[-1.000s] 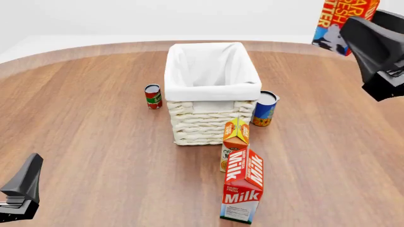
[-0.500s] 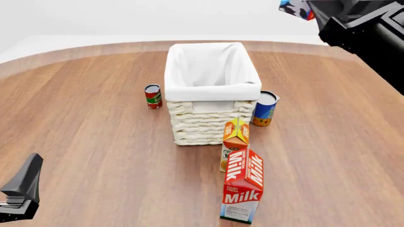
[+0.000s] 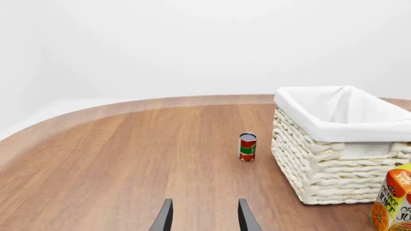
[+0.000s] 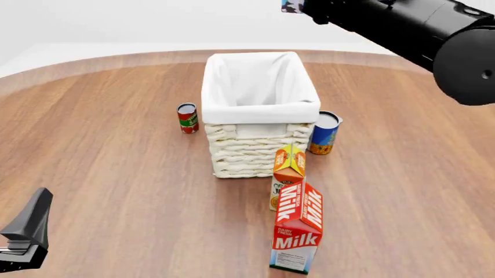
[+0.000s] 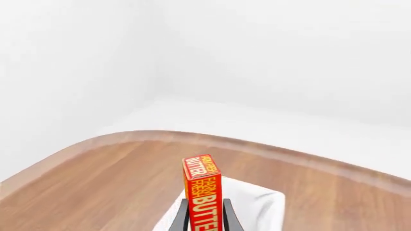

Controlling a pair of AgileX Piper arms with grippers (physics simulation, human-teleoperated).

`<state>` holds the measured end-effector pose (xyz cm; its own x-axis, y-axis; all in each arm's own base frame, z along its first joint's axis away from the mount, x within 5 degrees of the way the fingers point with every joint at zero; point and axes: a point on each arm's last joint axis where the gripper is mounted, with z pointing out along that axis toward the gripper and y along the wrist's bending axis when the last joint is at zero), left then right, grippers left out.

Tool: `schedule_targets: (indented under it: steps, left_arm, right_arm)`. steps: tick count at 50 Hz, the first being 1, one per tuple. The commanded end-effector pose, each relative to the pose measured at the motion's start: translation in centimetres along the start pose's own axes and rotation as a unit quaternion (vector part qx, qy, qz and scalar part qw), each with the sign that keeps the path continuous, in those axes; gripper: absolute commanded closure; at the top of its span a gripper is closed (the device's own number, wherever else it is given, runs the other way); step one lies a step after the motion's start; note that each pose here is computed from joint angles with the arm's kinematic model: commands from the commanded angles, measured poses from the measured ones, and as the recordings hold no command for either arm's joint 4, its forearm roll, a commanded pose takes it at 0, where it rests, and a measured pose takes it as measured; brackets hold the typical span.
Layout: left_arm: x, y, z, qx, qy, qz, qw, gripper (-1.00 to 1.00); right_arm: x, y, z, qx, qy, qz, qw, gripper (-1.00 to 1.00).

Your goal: Pick up the butter and put it in the basket.

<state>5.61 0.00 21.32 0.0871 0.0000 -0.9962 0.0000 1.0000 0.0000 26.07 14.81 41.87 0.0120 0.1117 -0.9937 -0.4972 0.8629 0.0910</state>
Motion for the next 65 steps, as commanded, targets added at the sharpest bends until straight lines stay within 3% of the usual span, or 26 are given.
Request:
schedule_targets:
  steps: [1,22,43,65]
  left_arm:
    - [0.0,0.0,0.0,0.0,0.0,0.0,1.0,-1.0]
    - [0.0,0.0,0.0,0.0,0.0,0.0,1.0,-1.0]
    - [0.0,0.0,0.0,0.0,0.0,0.0,1.0,-1.0]
    - [0.0,0.0,0.0,0.0,0.0,0.0,1.0,-1.0]
  right_arm:
    - [0.4,-0.3,4.0,0.008,0.051,-0.01,0.9986,1.0]
    - [3.9,0.2,7.7,-0.001,0.12,-0.033,0.9923,1.0]
    - [7.5,-0.5,9.8,0.008,0.136,-0.023,0.9904,1.0]
    - [8.2,-1.0,11.2,0.013,0.132,-0.02,0.991,1.0]
